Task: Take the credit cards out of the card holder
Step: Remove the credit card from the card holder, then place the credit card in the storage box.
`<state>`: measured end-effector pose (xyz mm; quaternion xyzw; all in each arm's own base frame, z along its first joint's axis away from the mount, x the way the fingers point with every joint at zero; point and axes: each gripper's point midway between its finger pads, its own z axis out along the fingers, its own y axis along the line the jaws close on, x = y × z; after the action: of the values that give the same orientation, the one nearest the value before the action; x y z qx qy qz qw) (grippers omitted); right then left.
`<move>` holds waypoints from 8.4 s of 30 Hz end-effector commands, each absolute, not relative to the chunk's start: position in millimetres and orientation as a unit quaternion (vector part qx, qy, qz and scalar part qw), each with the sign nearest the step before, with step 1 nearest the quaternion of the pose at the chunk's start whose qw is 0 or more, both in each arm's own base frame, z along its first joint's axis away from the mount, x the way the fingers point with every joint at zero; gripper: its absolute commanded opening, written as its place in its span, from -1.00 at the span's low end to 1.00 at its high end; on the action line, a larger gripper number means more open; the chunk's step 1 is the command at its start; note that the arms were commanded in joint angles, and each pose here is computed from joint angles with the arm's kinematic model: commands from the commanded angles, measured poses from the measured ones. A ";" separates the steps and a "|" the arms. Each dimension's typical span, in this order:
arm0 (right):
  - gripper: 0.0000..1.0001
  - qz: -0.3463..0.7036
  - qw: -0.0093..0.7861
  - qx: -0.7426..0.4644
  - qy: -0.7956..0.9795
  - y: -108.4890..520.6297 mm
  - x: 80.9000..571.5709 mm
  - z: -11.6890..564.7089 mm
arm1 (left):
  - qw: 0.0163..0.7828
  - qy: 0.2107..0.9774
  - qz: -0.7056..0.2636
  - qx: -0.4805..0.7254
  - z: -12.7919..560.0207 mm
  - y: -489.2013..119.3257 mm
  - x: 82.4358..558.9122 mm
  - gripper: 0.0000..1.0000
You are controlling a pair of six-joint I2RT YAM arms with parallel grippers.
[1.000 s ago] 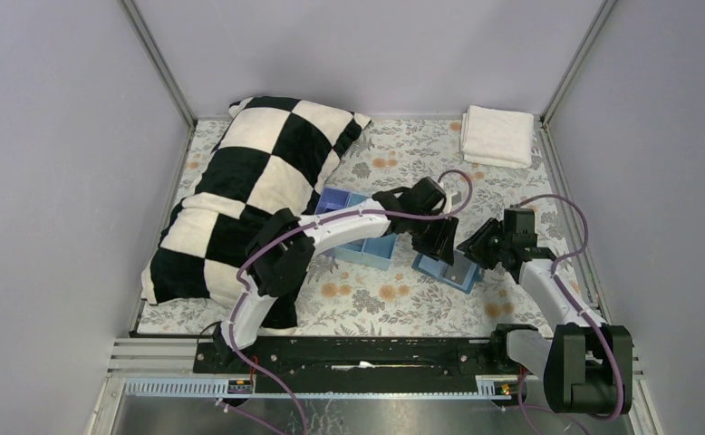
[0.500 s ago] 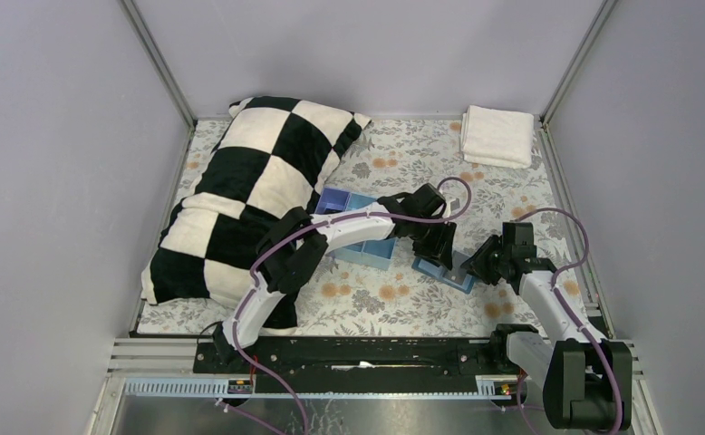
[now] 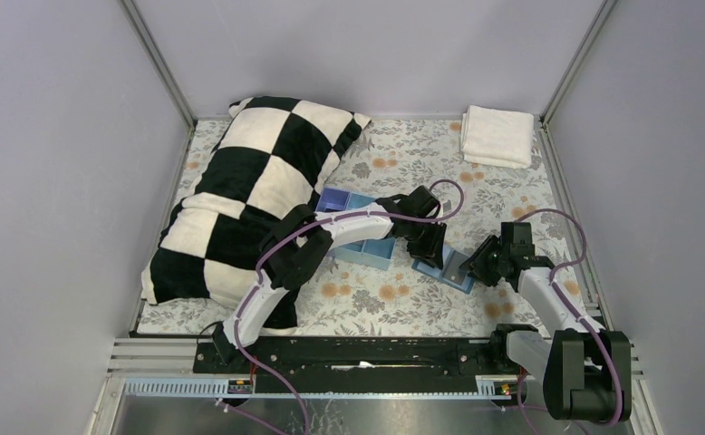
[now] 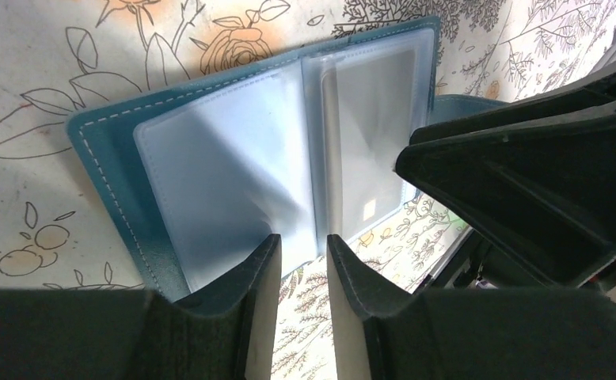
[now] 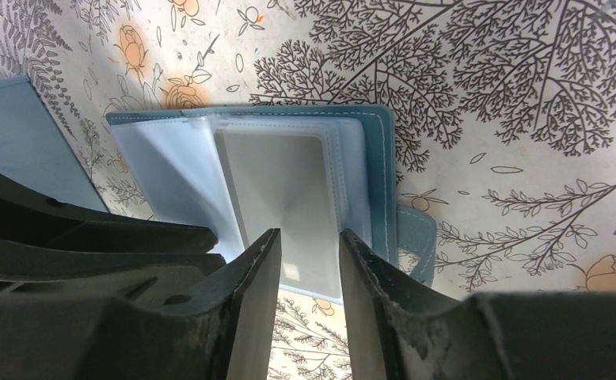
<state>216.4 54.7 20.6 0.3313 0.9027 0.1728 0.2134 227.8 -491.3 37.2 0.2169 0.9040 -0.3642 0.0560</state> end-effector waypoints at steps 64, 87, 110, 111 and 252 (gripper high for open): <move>0.12 0.376 0.278 0.243 0.850 128.9 278.5 74.8 | 0.152 0.872 -0.411 0.219 160.2 -458.9 255.7 0.34; 0.08 0.224 0.197 0.347 0.889 69.8 232.0 5.4 | 0.075 0.892 -0.402 0.191 71.8 -481.0 246.1 0.26; 0.01 0.332 0.252 0.317 0.852 85.9 255.5 60.4 | 0.087 0.893 -0.396 0.195 73.4 -483.0 249.1 0.19; 0.00 0.335 0.250 0.316 0.852 86.9 256.6 59.9 | 0.094 0.893 -0.396 0.194 77.9 -482.5 251.7 0.19; -1.00 0.603 0.369 0.104 0.700 148.0 237.7 213.0 | 0.107 0.714 -0.660 0.208 262.5 -434.8 244.4 -0.43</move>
<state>244.5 143.3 209.5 0.1298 0.7041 0.5914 0.3710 244.4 -436.3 223.8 0.1779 0.7496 -0.6349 0.0580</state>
